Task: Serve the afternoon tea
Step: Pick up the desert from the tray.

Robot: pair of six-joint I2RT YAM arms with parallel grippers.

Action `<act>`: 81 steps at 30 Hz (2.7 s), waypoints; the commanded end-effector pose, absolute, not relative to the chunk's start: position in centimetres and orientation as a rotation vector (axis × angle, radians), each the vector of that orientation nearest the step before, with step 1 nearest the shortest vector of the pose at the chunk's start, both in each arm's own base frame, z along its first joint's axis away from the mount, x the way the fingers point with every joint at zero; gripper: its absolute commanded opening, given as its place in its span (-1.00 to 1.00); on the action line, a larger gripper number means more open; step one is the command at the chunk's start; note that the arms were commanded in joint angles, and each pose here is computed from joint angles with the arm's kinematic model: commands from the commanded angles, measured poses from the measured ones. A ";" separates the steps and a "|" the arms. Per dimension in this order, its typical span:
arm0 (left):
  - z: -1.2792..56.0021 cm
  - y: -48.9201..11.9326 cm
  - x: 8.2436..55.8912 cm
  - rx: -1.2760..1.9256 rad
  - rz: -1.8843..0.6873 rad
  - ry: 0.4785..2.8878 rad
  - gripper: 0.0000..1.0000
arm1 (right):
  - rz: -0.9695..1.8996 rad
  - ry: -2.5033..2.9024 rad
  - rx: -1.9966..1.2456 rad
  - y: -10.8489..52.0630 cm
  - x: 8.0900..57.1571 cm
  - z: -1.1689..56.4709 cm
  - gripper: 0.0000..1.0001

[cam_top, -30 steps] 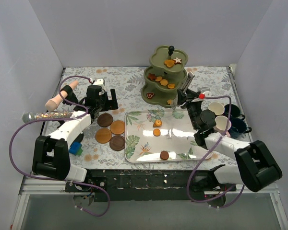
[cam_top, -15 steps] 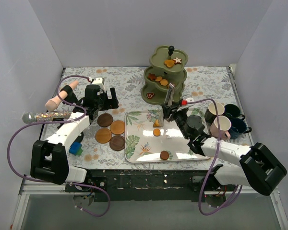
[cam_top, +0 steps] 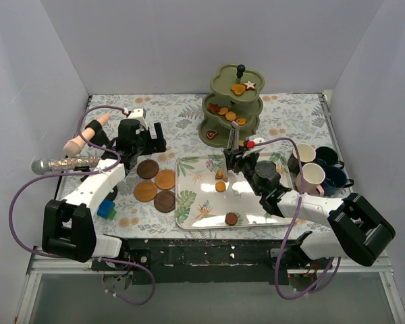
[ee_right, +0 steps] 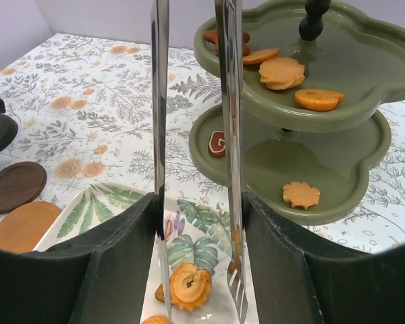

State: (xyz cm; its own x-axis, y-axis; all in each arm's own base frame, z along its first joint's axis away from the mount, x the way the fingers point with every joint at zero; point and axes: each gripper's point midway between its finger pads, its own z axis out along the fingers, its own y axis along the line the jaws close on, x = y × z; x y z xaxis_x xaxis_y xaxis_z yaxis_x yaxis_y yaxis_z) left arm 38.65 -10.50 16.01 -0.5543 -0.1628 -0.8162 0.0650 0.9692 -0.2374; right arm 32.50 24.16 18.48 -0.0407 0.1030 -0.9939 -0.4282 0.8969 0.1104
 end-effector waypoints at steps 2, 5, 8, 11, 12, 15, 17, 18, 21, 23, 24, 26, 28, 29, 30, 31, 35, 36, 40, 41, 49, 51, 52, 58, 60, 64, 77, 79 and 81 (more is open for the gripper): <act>18.0 -10.4 38.8 -0.069 -0.303 2.083 0.96 | 0.494 1.438 -0.220 25.2 32.9 23.1 0.20; 17.9 -10.5 38.8 -0.068 -0.304 2.086 0.96 | 0.501 1.425 -0.220 25.5 33.1 23.3 0.20; 17.8 -10.4 38.9 -0.070 -0.298 2.087 0.96 | 0.499 1.428 -0.220 25.8 33.5 23.3 0.20; 17.8 -10.3 38.9 -0.071 -0.296 2.089 0.96 | 0.499 1.431 -0.222 26.1 33.8 23.0 0.19; 17.8 -10.4 38.9 -0.070 -0.298 2.089 0.96 | 0.497 1.432 -0.224 26.2 33.9 22.9 0.18; 17.7 -10.3 38.9 -0.070 -0.293 2.091 0.96 | 0.496 1.437 -0.228 26.3 34.0 22.6 0.15; 17.7 -10.3 38.9 -0.070 -0.293 2.091 0.96 | 0.496 1.441 -0.230 26.4 34.0 22.4 0.13; 17.6 -10.3 38.9 -0.070 -0.293 2.093 0.96 | 0.498 1.444 -0.231 26.5 34.0 22.3 0.12; 17.6 -10.3 38.9 -0.070 -0.293 2.093 0.96 | 0.496 1.451 -0.235 26.5 34.0 21.9 0.10; 17.6 -10.3 38.9 -0.070 -0.293 2.093 0.96 | 0.499 1.452 -0.237 26.6 34.0 21.8 0.09; 17.7 -10.3 39.0 -0.070 -0.293 2.091 0.96 | 0.501 1.453 -0.235 26.6 34.0 21.9 0.09; 17.6 -10.3 39.0 -0.070 -0.292 2.094 0.96 | 0.512 1.452 -0.242 26.8 33.9 21.9 0.09; 17.6 -10.4 39.0 -0.068 -0.294 2.093 0.96 | 0.515 1.457 -0.246 26.9 33.8 21.8 0.11; 17.6 -10.3 39.0 -0.070 -0.293 2.093 0.96 | 0.516 1.459 -0.245 26.9 33.8 21.8 0.11; 17.6 -10.3 39.0 -0.069 -0.294 2.095 0.96 | 0.514 1.460 -0.247 26.9 33.8 21.7 0.11; 17.5 -10.3 39.0 -0.070 -0.292 2.096 0.96 | 0.513 1.462 -0.246 26.8 33.8 21.7 0.11; 17.5 -10.3 39.0 -0.069 -0.294 2.096 0.96 | 0.515 1.465 -0.244 26.8 33.8 21.5 0.12; 17.4 -10.3 39.0 -0.069 -0.293 2.098 0.96 | 0.518 1.467 -0.246 26.9 33.7 21.5 0.12; 17.5 -10.4 39.0 -0.068 -0.295 2.095 0.96 | 0.522 1.462 -0.246 27.0 33.7 21.7 0.13; 17.5 -10.3 39.0 -0.069 -0.294 2.096 0.96 | 0.522 1.461 -0.247 27.0 33.6 21.8 0.14; 17.6 -10.4 39.0 -0.069 -0.294 2.095 0.96 | 0.527 1.437 -0.227 26.9 33.4 23.1 0.15; 17.5 -10.4 39.0 -0.067 -0.297 2.097 0.96 | 0.525 1.427 -0.223 26.8 33.3 23.5 0.15; 17.5 -10.4 39.0 -0.068 -0.295 2.096 0.96 | 0.523 1.423 -0.220 26.8 33.2 23.7 0.15; 17.4 -10.4 39.0 -0.067 -0.296 2.098 0.96 | 0.505 1.406 -0.224 26.9 33.1 24.2 0.15; 17.5 -10.5 39.0 -0.066 -0.298 2.097 0.96 | 0.506 1.405 -0.230 27.1 32.9 24.2 0.15; 17.5 -10.4 39.0 -0.067 -0.297 2.097 0.96 | 0.486 1.422 -0.240 27.3 33.1 23.4 0.15; 17.5 -10.4 38.9 -0.066 -0.296 2.097 0.96 | 0.479 1.455 -0.259 27.8 33.4 22.0 0.15; 17.6 -10.4 38.9 -0.065 -0.295 2.096 0.96 | 0.478 1.454 -0.260 27.7 33.4 22.0 0.15; 17.7 -10.4 39.0 -0.066 -0.295 2.092 0.96 | 0.477 1.456 -0.261 27.8 33.4 21.9 0.13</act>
